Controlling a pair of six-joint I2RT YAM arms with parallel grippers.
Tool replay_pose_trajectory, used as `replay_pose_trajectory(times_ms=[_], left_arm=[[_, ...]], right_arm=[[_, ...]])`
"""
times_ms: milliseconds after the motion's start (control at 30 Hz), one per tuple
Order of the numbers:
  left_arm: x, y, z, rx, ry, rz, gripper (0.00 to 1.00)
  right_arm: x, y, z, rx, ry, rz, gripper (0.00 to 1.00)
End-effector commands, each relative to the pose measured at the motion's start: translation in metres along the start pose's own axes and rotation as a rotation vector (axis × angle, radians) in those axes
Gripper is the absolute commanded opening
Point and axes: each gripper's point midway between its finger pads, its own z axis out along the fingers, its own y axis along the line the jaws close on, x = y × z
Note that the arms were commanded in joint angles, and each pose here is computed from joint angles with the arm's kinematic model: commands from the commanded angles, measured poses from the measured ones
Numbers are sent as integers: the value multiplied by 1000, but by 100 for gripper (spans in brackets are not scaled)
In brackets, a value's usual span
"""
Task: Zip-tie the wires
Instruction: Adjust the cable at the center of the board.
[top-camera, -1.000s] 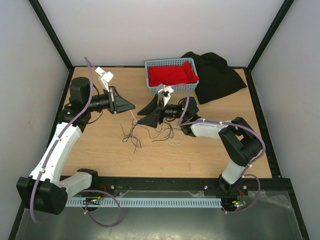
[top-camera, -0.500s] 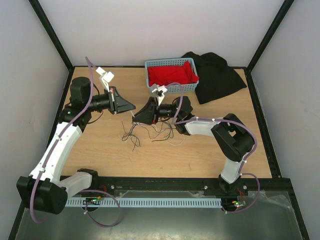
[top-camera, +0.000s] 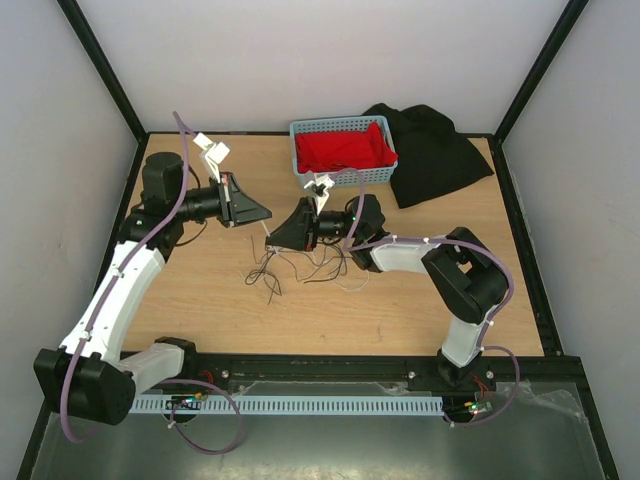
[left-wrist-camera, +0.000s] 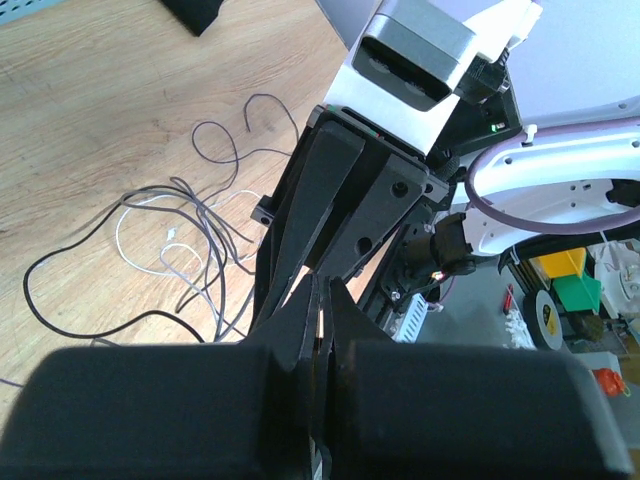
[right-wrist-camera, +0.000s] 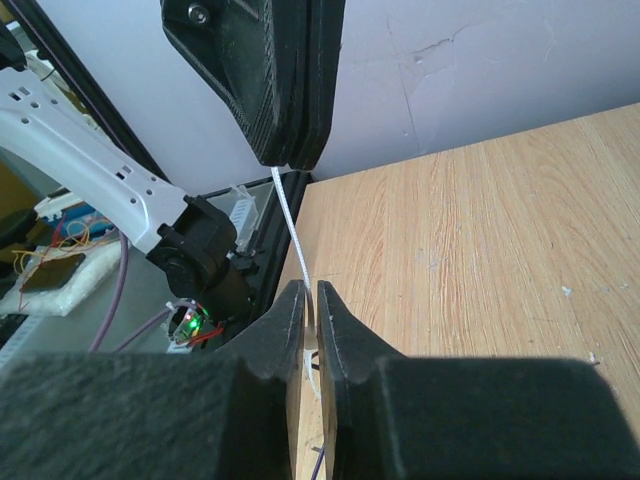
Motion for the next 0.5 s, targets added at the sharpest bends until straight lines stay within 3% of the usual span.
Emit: replay_pose_trajectory(times_ms=[0, 167, 200, 333, 467], left_arm=[[-18, -14, -3, 26, -31, 62, 0], [-18, -11, -2, 18, -31, 63, 0], [-18, -10, -1, 12, -33, 62, 4], [-13, -3, -1, -7, -29, 60, 36], [-8, 1, -1, -21, -32, 63, 55]], right_arm=[[13, 5, -3, -18, 35, 1, 18], [19, 5, -7, -2, 42, 18, 16], [18, 6, -7, -1, 37, 22, 15], [6, 11, -5, -3, 11, 30, 12], [-2, 12, -4, 5, -4, 31, 10]])
